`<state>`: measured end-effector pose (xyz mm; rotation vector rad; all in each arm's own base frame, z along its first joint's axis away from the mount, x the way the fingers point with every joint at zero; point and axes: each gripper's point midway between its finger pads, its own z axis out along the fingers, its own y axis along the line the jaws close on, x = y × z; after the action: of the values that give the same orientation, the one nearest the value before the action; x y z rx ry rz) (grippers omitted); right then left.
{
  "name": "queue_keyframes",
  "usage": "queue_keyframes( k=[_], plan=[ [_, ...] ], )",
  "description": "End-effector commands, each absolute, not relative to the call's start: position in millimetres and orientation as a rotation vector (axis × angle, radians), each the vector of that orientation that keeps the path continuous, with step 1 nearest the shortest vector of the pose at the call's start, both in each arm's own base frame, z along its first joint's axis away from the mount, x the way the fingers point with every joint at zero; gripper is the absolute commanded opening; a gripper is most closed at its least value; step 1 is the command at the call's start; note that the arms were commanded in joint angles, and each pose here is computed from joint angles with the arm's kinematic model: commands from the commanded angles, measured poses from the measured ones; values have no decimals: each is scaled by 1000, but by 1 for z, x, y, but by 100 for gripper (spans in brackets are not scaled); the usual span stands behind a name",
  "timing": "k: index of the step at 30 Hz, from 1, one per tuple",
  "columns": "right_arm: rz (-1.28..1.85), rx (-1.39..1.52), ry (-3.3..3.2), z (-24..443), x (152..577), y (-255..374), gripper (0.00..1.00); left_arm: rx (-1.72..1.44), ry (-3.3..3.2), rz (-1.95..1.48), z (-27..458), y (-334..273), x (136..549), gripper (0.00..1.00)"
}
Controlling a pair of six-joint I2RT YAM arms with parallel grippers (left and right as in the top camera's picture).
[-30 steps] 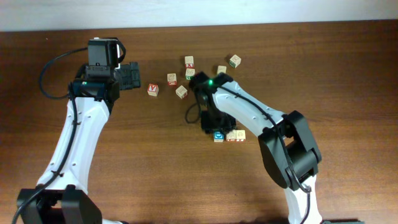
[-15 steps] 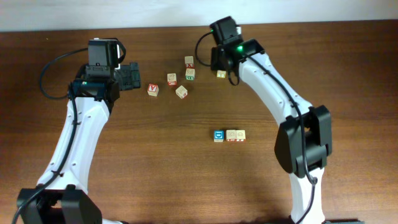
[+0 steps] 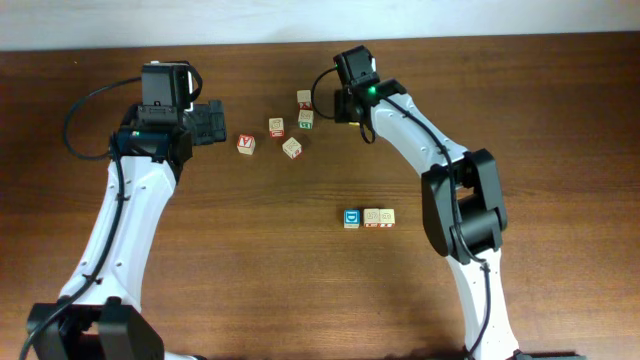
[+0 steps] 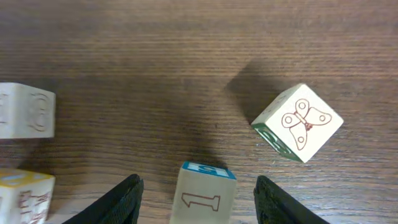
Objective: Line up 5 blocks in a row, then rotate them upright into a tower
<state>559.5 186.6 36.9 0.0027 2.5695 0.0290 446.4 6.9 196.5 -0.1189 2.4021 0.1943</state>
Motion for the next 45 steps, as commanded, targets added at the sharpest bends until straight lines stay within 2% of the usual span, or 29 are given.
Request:
queue_keyframes(
  k=[1,3,5,10,13,16,20,26,31,34,37,43,45],
  plan=[
    [-5,-13,2586,24,558,187,52,-146,2385,203,202,10,451,99],
    [-4,-15,2592,21,558,187,49,-146,2385,204,202,10,451,99],
    [-1,-14,2585,22,559,188,40,-146,2385,204,202,10,451,99],
    [-4,-16,2593,21,558,188,34,-146,2385,204,202,10,451,99],
    [-10,-17,2604,19,555,186,34,-146,2385,204,202,10,451,99],
    [-16,-23,2613,15,554,185,40,-146,2385,204,202,10,451,99],
    [-23,-41,2616,10,555,185,40,-146,2385,204,202,10,451,99],
    [-17,-46,2606,15,556,186,31,-146,2385,204,202,10,451,99],
    [30,-65,2595,50,554,195,30,-146,2385,204,202,10,451,99],
    [132,-148,2608,97,534,216,30,-146,2385,204,202,10,451,99],
    [277,-212,2706,123,490,242,27,-146,2385,204,202,10,451,99],
    [241,-199,2992,102,402,265,27,-146,2385,204,202,10,451,99],
    [119,-136,3044,88,381,264,30,-146,2385,203,202,10,451,99]
  ],
)
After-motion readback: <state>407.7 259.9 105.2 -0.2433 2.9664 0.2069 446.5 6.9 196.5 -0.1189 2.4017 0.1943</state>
